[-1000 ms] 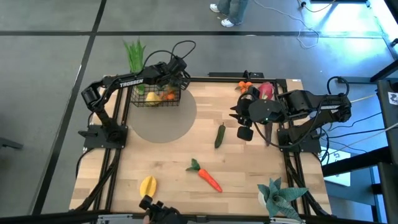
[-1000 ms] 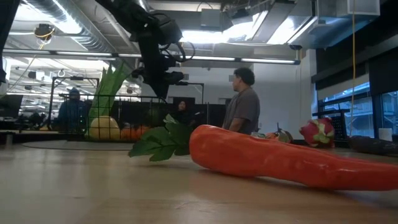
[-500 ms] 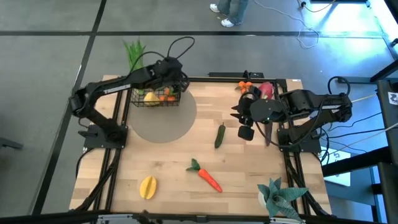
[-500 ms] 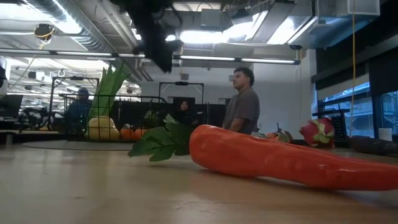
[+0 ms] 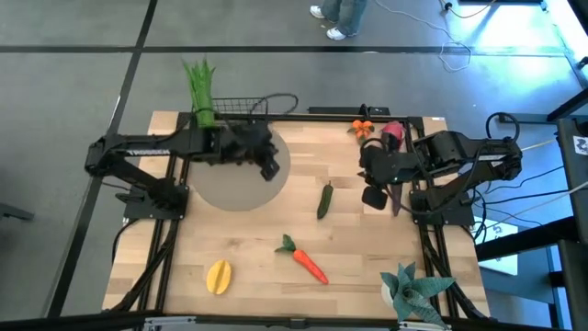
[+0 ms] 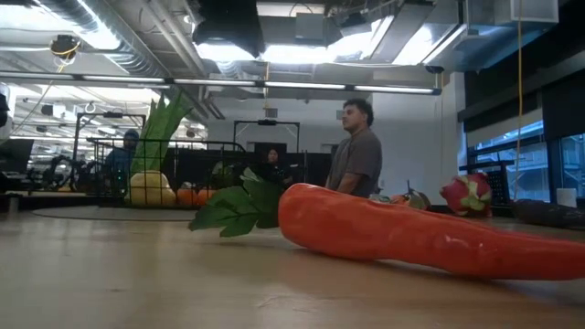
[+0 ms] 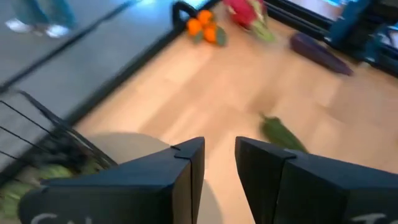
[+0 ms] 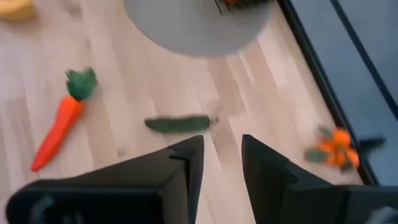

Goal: Build produce basket
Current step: Put the yellow starfruit into the wire basket

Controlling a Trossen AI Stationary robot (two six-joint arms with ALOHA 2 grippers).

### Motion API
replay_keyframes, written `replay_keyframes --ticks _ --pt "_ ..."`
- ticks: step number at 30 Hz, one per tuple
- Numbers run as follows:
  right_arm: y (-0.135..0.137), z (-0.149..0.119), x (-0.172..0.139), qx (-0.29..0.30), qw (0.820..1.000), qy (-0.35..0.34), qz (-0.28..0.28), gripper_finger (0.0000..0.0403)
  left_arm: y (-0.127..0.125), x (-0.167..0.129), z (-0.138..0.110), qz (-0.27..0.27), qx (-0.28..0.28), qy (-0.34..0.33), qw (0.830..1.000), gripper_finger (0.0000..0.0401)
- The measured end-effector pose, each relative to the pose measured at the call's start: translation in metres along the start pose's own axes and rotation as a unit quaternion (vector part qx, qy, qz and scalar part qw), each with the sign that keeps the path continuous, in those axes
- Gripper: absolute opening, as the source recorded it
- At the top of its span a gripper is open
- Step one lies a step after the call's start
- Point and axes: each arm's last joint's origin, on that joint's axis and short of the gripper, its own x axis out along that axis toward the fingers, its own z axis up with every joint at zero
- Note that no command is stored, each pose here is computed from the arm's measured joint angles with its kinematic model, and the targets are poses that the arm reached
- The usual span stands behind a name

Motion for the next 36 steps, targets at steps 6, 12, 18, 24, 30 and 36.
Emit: replay_keyframes --ticks 6,12,18,24,30,36 --pt "-0.006 -0.003 0.001 0.056 0.997 0.005 -0.052 0.0097 -0.025 -0.012 -0.013 -0.041 -0.026 0.017 0.999 0.0079" --pt "-0.017 0.000 0.005 0.055 0.997 0.020 -0.057 0.0097 -0.044 -0.024 -0.023 -0.073 -0.041 0.024 0.996 0.0079" --pt "-0.040 0.006 0.014 0.069 0.995 0.049 -0.045 0.0097 -0.053 -0.036 -0.029 -0.094 -0.048 0.028 0.994 0.0079" --pt "-0.063 0.005 0.034 0.108 0.989 0.094 -0.028 0.0097 -0.061 -0.046 -0.034 -0.099 -0.050 0.025 0.994 0.0079" --pt "-0.055 0.000 0.073 0.091 0.988 0.107 0.063 0.0097 -0.066 -0.055 -0.042 -0.108 -0.042 0.037 0.993 0.0079" --pt "-0.020 0.002 0.095 0.073 0.985 0.046 0.151 0.0097 -0.067 -0.062 -0.055 -0.093 -0.058 0.080 0.991 0.0079"
